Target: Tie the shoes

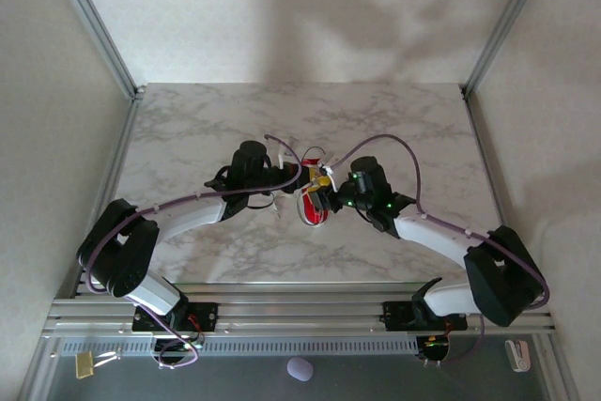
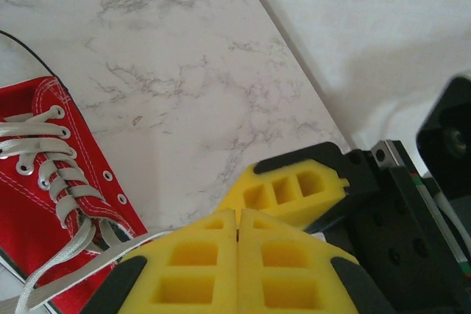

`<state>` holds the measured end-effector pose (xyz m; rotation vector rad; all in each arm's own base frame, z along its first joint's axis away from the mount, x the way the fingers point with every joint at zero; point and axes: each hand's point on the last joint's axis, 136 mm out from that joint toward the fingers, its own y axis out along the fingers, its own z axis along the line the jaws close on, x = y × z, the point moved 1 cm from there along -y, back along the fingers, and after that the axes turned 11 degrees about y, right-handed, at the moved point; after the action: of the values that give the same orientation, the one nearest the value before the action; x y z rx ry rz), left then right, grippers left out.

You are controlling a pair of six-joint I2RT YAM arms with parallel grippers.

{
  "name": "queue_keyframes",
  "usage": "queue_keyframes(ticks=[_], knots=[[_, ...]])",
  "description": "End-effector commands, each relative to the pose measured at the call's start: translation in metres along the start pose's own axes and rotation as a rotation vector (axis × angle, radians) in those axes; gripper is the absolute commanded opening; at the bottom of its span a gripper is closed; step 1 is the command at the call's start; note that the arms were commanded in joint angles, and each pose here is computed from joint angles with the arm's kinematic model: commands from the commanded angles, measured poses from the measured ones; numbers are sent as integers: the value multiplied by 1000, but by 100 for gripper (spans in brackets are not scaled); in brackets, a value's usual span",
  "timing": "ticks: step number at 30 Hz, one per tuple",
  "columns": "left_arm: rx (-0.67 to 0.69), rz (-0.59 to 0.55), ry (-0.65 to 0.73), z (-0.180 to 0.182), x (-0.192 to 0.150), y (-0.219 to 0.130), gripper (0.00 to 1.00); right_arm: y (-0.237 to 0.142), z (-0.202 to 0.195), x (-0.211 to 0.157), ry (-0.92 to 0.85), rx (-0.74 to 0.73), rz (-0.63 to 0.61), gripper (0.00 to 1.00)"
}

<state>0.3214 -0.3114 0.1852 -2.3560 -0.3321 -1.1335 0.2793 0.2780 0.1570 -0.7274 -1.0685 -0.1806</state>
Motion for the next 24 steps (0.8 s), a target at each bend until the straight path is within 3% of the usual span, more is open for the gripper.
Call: queue_keyframes(ticks=[1,6,10,14,16,17,19,21,24], knots=[[-65,-44,29,-22,20,-6,0,6,7,26,-57,29,-70,43],[-73,-30,28,-22,18,-4,0,10,7,34,-59,34,-86,40],[-63,-31,29,-21,18,-4,0,9,7,36,-55,30,-94,25],[-49,-31,24,-18,17,-3,0,4,8,37,-44,31,-94,0],[-42,-37,23,-17,18,-4,0,0,9,37,-36,28,-95,0],[-32,-45,24,-16,20,-5,4,-1,8,36,-29,18,-92,0],[14,-71,26,-8,25,-13,27,-6,3,35,0,-21,-86,0],[103,-99,13,9,28,-24,44,-10,0,33,40,-49,-68,0],[366,-59,-8,56,12,-41,48,-14,-4,25,140,-82,-22,0]])
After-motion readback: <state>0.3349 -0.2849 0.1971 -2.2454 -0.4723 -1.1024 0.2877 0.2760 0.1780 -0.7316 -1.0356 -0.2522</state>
